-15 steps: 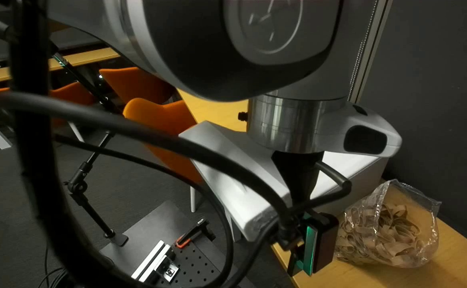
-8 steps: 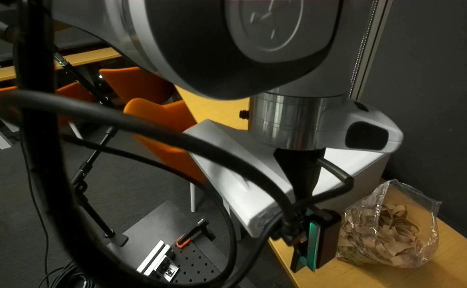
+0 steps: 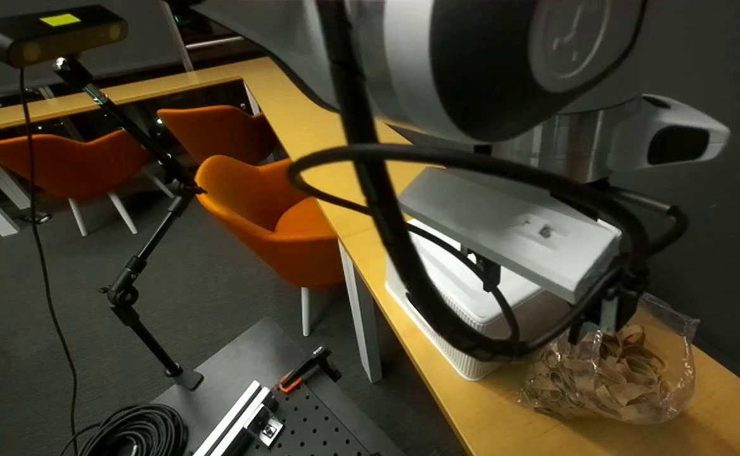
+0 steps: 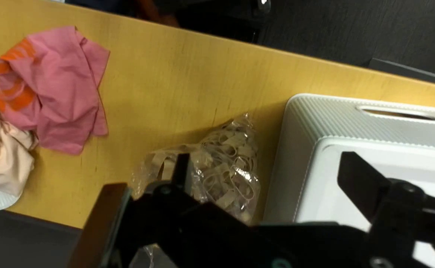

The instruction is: Put some rubber bands on the basket

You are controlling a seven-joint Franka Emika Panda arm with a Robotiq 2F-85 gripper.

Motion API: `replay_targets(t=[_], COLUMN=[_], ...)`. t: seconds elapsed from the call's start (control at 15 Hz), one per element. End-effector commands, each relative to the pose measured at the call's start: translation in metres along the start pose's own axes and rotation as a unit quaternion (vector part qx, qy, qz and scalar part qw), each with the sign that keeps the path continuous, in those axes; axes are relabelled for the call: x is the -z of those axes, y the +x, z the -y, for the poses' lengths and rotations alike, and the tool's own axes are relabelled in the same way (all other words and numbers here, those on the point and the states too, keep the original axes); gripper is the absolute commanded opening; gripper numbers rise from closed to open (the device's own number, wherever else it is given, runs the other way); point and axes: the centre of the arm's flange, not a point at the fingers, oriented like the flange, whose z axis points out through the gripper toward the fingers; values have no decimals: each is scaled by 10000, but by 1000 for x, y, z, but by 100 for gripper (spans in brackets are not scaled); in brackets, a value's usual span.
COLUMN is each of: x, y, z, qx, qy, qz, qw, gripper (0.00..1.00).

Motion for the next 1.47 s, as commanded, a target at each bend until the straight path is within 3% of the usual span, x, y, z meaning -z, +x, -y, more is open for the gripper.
replay_targets(t=[0.0, 0.33, 0.4, 0.53, 0.8, 1.07, 1.13, 1.4], x=[-11, -30, -36, -47, -67, -62, -56, -45], y=[29, 47, 55, 68, 77, 74, 72, 66], z=[-22, -70, -76, -80, -66, -56, -56, -68], qx=[-107, -490, -534, -551, -522, -478, -480, -595], qy=[-286, -276, -219, -110, 204, 230, 237, 217], qz=[-164, -412, -465, -573, -695, -801, -839, -876], qw=[9994, 9976, 9972, 9968, 9960, 9954, 9950, 9941], gripper=[100, 100, 75, 68, 35, 5, 1, 0])
